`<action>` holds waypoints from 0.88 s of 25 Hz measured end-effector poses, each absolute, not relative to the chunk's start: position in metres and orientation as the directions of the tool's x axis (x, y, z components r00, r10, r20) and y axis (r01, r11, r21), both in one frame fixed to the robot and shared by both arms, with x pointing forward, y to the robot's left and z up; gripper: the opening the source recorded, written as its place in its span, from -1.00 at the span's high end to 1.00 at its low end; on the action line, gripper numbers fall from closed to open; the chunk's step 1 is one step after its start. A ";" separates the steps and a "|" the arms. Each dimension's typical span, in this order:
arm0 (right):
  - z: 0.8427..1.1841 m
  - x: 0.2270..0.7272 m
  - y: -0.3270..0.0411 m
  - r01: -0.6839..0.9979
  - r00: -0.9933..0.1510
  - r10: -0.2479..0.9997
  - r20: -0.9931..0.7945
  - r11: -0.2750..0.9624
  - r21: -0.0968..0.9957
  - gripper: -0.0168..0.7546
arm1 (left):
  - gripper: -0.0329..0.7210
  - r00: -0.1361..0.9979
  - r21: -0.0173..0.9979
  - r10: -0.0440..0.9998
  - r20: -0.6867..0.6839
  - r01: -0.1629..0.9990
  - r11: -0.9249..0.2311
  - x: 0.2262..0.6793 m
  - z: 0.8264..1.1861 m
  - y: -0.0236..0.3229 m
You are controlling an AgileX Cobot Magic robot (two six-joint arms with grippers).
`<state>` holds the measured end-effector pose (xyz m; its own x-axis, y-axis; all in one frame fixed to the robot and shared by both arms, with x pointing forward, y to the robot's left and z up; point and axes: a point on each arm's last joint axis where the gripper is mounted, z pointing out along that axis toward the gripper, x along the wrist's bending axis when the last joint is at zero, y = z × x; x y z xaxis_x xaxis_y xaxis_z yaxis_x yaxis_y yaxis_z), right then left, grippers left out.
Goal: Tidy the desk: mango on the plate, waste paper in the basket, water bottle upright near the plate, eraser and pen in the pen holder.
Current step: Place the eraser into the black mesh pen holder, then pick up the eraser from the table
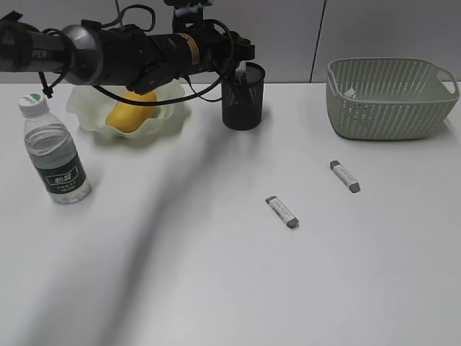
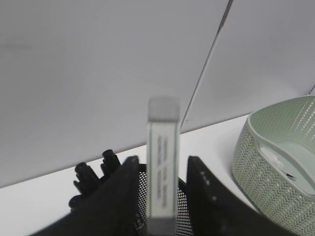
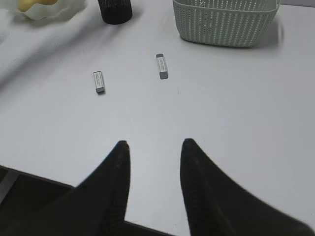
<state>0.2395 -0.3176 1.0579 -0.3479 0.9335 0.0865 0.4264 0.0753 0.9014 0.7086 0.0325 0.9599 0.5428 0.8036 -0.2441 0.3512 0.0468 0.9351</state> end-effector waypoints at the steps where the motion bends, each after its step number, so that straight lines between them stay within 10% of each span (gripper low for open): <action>1: 1.058 0.240 -0.318 0.427 -0.347 0.934 0.087 0.074 0.901 0.21 | 0.11 0.542 0.935 0.804 -0.246 0.352 0.049 0.709 0.960 0.032; 8: 1.058 0.240 -0.318 0.428 -0.346 0.934 0.090 0.072 0.901 0.21 | -0.18 0.524 0.939 0.819 -0.235 0.341 0.051 0.709 0.975 0.034; 13: 1.058 0.240 -0.318 0.429 -0.346 0.934 0.090 0.072 0.901 0.21 | -0.14 0.335 0.922 0.937 -0.098 0.384 -0.041 0.688 1.051 0.061; 22: 1.058 0.240 -0.318 0.428 -0.345 0.934 0.089 0.072 0.901 0.21 | -0.07 0.252 0.797 0.963 0.095 0.560 -0.225 0.546 1.113 0.152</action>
